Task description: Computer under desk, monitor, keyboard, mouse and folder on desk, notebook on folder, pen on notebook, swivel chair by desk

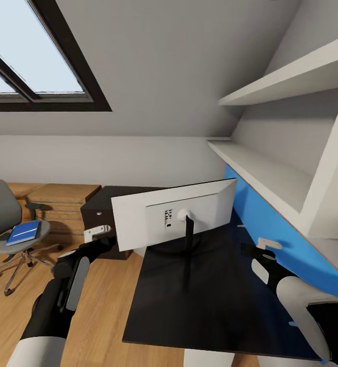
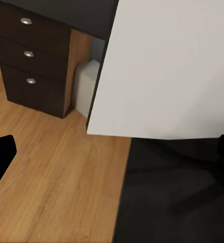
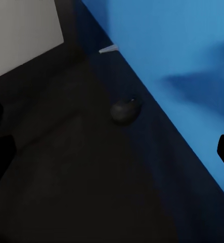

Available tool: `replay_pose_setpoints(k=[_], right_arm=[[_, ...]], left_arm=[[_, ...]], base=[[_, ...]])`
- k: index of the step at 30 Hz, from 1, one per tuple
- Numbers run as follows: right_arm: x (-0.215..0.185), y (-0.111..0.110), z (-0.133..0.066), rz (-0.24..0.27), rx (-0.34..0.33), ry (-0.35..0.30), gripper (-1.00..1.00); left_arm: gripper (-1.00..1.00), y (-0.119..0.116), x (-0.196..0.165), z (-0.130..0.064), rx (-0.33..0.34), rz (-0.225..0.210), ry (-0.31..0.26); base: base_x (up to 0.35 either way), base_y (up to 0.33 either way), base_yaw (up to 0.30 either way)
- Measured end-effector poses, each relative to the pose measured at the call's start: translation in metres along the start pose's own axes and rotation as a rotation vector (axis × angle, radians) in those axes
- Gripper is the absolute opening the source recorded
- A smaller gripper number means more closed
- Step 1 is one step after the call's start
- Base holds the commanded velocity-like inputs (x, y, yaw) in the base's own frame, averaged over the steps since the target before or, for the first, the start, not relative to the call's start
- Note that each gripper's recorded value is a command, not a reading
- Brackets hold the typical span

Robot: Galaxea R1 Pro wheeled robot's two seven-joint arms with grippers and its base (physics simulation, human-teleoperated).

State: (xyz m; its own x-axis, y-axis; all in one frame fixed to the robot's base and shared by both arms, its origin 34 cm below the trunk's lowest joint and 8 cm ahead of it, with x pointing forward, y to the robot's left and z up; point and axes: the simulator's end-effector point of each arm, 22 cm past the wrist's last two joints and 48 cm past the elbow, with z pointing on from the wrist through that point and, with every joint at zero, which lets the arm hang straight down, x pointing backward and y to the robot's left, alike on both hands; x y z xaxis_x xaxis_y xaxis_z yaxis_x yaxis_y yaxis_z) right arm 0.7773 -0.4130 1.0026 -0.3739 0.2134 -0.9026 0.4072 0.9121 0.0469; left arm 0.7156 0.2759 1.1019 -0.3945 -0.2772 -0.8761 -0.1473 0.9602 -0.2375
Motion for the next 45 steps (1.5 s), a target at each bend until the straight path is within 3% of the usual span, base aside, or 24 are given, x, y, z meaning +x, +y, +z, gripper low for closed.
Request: replay_pose_setpoints(k=[7, 45], right_arm=[[-0.0005, 0.0006, 0.0000, 0.000, -0.002, -0.001, 1.00], [-0.0041, -0.0001, -0.0012, 0.002, -0.002, -0.007, 1.00]], left_arm=[[1.00, 0.0094, -0.0015, -0.0001, -0.015, -0.019, -0.003], [1.00, 0.0095, -0.0035, -0.0016, -0.015, -0.019, -0.007]], base=[[0.000, 0.000, -0.001], [0.074, 0.004, -0.024]])
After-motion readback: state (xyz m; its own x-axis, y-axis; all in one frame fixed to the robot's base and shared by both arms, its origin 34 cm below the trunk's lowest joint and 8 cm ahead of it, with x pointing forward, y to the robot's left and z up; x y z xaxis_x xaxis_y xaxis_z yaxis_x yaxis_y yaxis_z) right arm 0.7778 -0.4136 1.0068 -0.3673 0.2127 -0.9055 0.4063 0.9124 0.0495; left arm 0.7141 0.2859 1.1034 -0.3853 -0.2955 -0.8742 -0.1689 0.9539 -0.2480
